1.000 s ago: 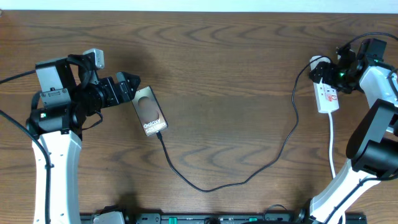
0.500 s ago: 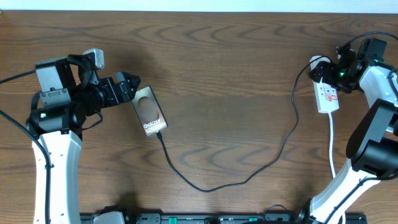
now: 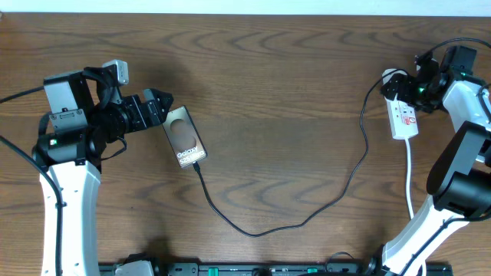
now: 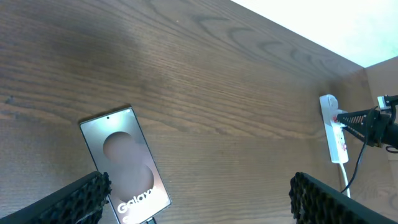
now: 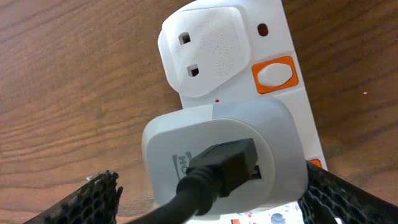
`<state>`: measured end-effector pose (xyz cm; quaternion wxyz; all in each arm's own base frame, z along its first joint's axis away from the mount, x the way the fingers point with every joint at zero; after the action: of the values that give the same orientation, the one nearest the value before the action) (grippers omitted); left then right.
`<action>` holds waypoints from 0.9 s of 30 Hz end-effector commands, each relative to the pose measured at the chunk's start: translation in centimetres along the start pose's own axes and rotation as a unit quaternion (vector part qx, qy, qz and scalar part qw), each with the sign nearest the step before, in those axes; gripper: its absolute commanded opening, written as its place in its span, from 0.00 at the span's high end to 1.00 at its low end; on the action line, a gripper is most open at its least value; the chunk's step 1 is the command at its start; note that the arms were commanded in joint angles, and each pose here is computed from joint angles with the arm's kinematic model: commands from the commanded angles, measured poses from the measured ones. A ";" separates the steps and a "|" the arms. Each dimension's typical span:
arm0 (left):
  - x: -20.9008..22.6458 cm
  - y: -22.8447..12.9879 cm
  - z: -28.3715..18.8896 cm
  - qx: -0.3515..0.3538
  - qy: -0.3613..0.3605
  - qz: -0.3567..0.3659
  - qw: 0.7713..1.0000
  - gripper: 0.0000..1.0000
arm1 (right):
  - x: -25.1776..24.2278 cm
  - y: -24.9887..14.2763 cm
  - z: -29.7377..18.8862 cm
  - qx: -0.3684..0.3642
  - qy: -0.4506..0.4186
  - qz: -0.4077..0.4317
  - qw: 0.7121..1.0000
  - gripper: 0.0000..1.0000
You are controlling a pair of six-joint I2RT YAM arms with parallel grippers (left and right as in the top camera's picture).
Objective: Plug charger to phone and switch on socket
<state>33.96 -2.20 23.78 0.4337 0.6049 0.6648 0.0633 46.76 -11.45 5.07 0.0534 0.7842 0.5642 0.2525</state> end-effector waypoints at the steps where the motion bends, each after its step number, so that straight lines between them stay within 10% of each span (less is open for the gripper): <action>1: -0.3 0.2 -0.2 -0.002 -0.006 0.006 1.000 0.06 | 1.9 -1.1 1.4 0.026 0.040 0.007 0.999 0.13; 27: -0.3 0.2 -0.2 -0.002 -0.006 0.005 1.000 0.06 | 3.3 -2.6 1.8 0.052 0.060 0.015 0.997 0.17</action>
<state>33.96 -2.20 23.78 0.4337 0.6049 0.6648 0.0633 46.52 -11.38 4.99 0.0475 0.7883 0.5607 0.2491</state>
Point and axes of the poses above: each gripper's point midway between its finger pads, its own z axis out along the fingers, its own x axis along the line the jaws close on, y = z × x, the point moved 1 cm from there along -z, back along the fingers, and after that the axes turned 3 degrees about z, right-handed, at the moved point
